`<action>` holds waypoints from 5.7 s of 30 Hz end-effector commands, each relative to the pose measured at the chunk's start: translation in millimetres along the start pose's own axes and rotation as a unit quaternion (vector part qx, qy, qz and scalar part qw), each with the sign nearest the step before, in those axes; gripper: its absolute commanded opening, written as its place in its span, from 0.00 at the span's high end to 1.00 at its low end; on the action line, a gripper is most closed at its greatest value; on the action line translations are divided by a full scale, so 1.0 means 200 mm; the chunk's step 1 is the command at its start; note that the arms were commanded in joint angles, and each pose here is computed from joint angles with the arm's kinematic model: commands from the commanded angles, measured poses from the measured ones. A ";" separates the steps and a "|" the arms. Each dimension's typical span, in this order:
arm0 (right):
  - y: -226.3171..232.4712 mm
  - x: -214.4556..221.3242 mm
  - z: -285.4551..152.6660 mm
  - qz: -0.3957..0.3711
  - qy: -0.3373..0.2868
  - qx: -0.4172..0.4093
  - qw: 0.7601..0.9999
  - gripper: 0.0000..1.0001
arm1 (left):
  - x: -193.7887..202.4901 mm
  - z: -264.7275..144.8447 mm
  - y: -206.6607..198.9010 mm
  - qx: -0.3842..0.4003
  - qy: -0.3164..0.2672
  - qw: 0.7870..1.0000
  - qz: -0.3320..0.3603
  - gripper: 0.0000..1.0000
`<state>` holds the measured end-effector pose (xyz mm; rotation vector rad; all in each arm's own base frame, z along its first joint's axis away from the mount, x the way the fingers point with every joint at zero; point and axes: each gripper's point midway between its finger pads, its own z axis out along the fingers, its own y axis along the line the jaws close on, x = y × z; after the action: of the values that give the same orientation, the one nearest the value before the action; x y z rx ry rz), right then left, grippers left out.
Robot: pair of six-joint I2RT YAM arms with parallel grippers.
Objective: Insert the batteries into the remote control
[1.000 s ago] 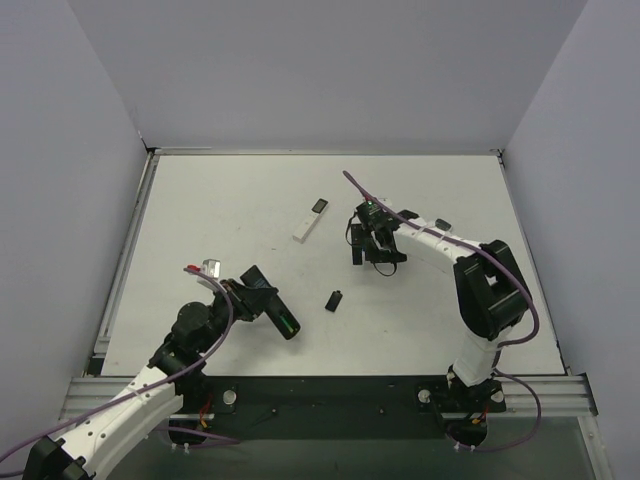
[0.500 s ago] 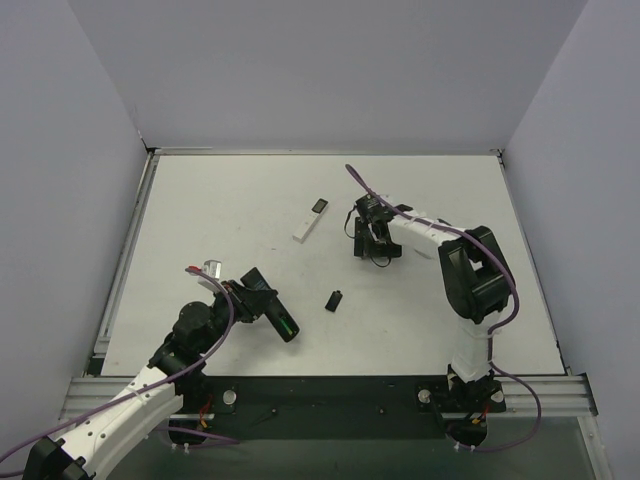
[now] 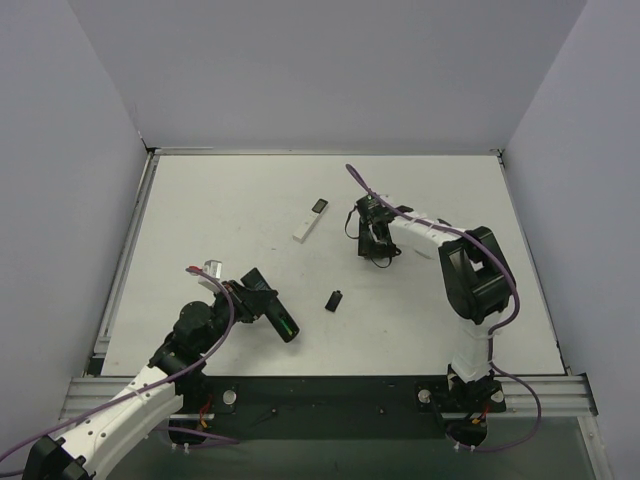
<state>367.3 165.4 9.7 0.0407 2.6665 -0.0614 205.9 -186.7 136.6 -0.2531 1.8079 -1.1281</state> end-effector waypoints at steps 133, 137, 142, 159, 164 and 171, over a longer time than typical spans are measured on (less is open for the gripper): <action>0.70 0.68 -1.47 -0.386 -0.007 -0.322 0.864 1.00 | -0.19 -0.03 -0.34 0.154 -0.071 0.977 -0.127 1.00; 0.72 0.69 -1.46 -0.388 0.003 -0.316 0.866 1.00 | -0.18 -0.04 -0.31 0.148 -0.071 0.976 -0.142 1.00; 0.74 0.69 -1.43 -0.387 0.013 -0.305 0.870 1.00 | -0.19 -0.04 -0.31 0.150 -0.075 0.974 -0.152 1.00; 0.77 0.66 -1.38 -0.376 0.026 -0.273 0.885 1.00 | -0.18 -0.05 -0.30 0.153 -0.075 0.971 -0.167 1.00; 0.77 0.64 -1.37 -0.371 0.024 -0.260 0.891 0.97 | -0.18 -0.05 -0.30 0.152 -0.076 0.971 -0.168 1.00; 0.78 0.62 -1.35 -0.376 0.018 -0.242 0.894 0.91 | -0.18 -0.05 -0.30 0.151 -0.074 0.972 -0.167 1.00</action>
<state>134.3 341.4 187.0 -1.1648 2.4787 0.4445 205.2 -195.4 221.7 -0.4521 1.4868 -1.5328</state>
